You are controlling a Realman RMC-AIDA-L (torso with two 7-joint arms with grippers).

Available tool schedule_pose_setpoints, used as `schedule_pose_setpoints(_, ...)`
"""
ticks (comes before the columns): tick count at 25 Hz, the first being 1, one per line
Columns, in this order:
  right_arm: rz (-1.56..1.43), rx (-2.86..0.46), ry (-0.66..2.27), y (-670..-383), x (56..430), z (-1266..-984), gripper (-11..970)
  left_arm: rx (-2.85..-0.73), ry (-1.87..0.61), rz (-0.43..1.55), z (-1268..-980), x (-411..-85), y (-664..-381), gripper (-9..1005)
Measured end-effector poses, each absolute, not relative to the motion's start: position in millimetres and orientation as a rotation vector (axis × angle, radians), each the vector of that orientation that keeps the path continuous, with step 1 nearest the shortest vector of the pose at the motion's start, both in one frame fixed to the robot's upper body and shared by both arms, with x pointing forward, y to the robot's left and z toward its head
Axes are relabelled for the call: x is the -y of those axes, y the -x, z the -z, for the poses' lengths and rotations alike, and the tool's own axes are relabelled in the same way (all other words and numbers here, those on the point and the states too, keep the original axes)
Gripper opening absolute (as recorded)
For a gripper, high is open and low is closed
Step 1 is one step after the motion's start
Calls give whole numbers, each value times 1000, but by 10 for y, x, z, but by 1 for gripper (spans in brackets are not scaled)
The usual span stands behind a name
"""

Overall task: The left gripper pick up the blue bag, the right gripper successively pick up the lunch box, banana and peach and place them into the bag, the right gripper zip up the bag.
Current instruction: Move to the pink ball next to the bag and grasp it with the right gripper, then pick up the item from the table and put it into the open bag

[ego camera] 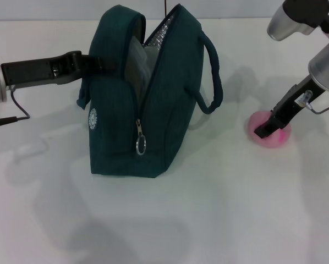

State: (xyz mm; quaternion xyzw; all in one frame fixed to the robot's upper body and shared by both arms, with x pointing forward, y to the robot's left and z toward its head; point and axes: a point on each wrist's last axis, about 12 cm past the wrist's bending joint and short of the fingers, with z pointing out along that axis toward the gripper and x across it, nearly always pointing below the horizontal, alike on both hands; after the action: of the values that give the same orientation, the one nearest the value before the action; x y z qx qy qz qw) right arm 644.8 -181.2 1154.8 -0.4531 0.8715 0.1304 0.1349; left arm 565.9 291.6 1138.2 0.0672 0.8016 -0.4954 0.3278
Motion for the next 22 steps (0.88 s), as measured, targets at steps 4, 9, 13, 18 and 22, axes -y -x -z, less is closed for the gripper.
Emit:
schedule_pose_setpoints(4,-371,-2521,1308,-6450,1831,-11558,496,-2099,-174,1297,-11379,-2919,-5656,38)
schedule_pose_setpoints(9,-363,-2505,1300,-6434,1892,-11608,403,-2100,-173,1297,-11375,-2923,-5652,38)
schedule_pose_setpoints(13,-375,-2482,1220,-6436,2051,-11767,362,-2100,-170,1297,-11372,-2928,-5648,38)
schedule_pose_setpoints(18,-448,-2395,1043,-6436,2331,-12110,325,-2101,-168,1298,-11366,-2935,-5639,38)
schedule_pose_setpoints(22,-646,-2172,908,-6385,2493,-12489,301,-2104,-165,1298,-11359,-2940,-5631,38)
